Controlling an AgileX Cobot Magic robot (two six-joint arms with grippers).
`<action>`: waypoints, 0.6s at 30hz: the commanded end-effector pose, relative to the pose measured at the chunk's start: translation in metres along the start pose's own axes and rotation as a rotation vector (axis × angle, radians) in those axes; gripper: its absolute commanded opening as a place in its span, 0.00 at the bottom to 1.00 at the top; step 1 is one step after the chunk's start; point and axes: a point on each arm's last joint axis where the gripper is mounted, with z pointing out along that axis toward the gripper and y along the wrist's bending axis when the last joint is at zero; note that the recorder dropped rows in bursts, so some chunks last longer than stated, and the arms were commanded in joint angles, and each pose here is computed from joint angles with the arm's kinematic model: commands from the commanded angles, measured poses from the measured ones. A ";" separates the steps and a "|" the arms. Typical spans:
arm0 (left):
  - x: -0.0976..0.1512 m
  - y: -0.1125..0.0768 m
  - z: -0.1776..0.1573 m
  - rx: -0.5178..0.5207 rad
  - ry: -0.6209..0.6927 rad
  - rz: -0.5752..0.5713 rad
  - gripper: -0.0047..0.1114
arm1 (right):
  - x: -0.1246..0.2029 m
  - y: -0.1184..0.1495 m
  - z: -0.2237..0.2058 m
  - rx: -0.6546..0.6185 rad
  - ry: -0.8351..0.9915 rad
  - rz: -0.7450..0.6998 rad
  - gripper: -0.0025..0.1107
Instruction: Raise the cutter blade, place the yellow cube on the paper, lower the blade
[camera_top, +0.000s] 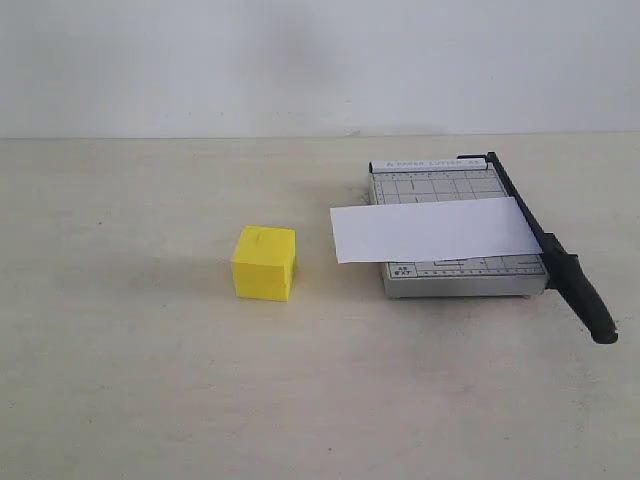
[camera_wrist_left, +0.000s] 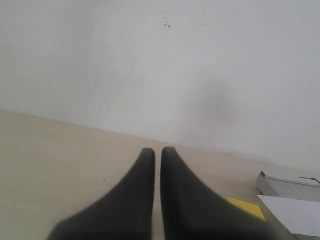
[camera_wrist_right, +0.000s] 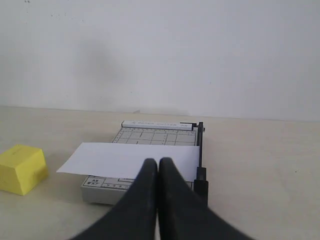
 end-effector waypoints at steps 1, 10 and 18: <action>-0.002 0.000 0.000 0.001 -0.019 0.000 0.08 | -0.001 0.000 -0.001 -0.001 -0.015 -0.005 0.02; -0.002 0.000 0.000 0.001 -0.019 0.000 0.08 | -0.002 0.000 -0.001 0.001 -0.020 -0.050 0.02; -0.002 0.000 0.000 0.001 -0.019 0.000 0.08 | -0.019 0.000 -0.002 -0.017 -0.206 0.201 0.02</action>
